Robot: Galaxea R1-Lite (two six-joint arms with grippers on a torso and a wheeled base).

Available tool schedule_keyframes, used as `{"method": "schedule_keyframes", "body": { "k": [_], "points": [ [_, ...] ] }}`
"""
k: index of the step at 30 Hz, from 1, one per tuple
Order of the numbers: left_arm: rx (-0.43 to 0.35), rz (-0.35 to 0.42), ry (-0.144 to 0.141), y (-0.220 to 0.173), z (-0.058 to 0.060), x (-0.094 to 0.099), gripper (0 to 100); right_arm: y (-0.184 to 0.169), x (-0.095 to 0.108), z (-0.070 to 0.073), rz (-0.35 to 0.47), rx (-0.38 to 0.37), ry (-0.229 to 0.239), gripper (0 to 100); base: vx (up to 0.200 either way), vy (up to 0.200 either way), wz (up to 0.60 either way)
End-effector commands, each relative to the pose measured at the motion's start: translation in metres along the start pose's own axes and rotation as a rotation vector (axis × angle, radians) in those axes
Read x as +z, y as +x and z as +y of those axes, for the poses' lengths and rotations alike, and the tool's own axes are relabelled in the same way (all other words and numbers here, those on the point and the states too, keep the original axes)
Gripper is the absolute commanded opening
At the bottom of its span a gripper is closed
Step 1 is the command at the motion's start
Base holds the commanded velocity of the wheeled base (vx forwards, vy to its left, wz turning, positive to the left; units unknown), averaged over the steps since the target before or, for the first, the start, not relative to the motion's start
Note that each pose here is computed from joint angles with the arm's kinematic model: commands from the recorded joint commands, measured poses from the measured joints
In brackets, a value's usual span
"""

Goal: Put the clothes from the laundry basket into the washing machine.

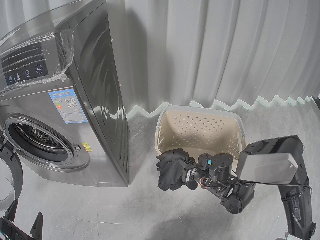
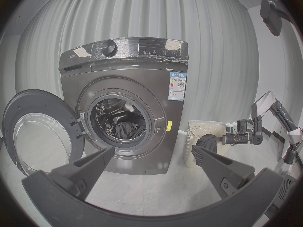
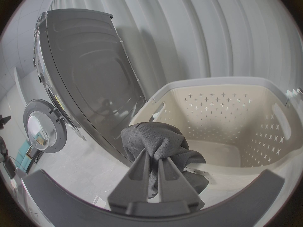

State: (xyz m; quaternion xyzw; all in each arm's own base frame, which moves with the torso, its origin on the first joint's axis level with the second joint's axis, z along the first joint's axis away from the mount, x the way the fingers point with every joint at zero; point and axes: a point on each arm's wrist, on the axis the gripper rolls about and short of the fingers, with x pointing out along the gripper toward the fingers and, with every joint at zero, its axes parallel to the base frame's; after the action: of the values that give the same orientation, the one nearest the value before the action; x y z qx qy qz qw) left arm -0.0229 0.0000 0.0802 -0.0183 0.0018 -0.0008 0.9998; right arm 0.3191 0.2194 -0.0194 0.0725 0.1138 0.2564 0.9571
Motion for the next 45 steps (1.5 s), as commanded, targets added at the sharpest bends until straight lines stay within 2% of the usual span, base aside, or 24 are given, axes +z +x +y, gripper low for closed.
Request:
{"method": "schedule_keyframes", "body": {
  "k": [1,6,11,15,18,20,22,25,27,32,37,40,45],
  "points": [
    [0.000,-0.001,0.000,0.000,0.000,-0.005,100,-0.026,0.043,0.009,-0.079,0.015,-0.001,0,0.000,0.000,0.00],
    [0.000,-0.001,0.000,0.000,0.000,-0.005,100,-0.061,0.086,0.021,-0.168,0.045,0.002,0,0.000,0.000,0.00],
    [0.000,-0.001,0.000,0.000,0.000,-0.005,100,-0.101,0.116,0.035,-0.246,0.062,0.008,0,0.000,0.000,0.00],
    [0.000,-0.001,0.000,0.000,0.000,-0.005,100,-0.132,0.137,0.041,-0.315,0.064,0.019,0,0.000,0.000,0.00],
    [0.000,-0.001,0.000,0.000,0.000,-0.005,100,-0.145,0.142,0.040,-0.331,0.062,0.015,0,0.000,0.000,0.00],
    [0.000,0.001,0.000,0.000,0.000,-0.005,100,-0.162,0.150,0.036,-0.354,0.047,-0.011,0,0.000,0.000,0.00],
    [0.000,-0.001,0.000,0.000,0.000,-0.005,100,-0.167,0.153,0.034,-0.361,0.041,-0.017,0,0.000,0.000,0.00],
    [0.000,-0.001,0.000,0.000,0.000,-0.005,100,-0.176,0.162,0.026,-0.351,-0.001,-0.044,0,0.000,0.000,0.00],
    [0.000,-0.001,-0.002,0.000,0.000,-0.005,100,-0.182,0.167,0.016,-0.326,-0.053,-0.077,0,0.000,0.000,0.00],
    [-0.001,0.001,-0.002,0.000,0.000,-0.005,100,-0.207,0.180,0.013,-0.290,-0.091,-0.083,0,0.000,0.000,0.00],
    [-0.001,0.001,-0.003,0.000,0.000,-0.005,100,-0.220,0.187,0.013,-0.312,-0.194,-0.070,0,0.000,0.000,0.00],
    [0.000,-0.001,-0.002,0.000,0.000,-0.005,100,-0.220,0.184,0.012,-0.300,-0.207,-0.069,0,0.000,0.000,0.00],
    [-0.001,0.001,-0.003,0.000,0.000,-0.005,100,-0.217,0.180,0.009,-0.283,-0.220,-0.071,0,-0.200,0.000,0.00]
  ]
}}
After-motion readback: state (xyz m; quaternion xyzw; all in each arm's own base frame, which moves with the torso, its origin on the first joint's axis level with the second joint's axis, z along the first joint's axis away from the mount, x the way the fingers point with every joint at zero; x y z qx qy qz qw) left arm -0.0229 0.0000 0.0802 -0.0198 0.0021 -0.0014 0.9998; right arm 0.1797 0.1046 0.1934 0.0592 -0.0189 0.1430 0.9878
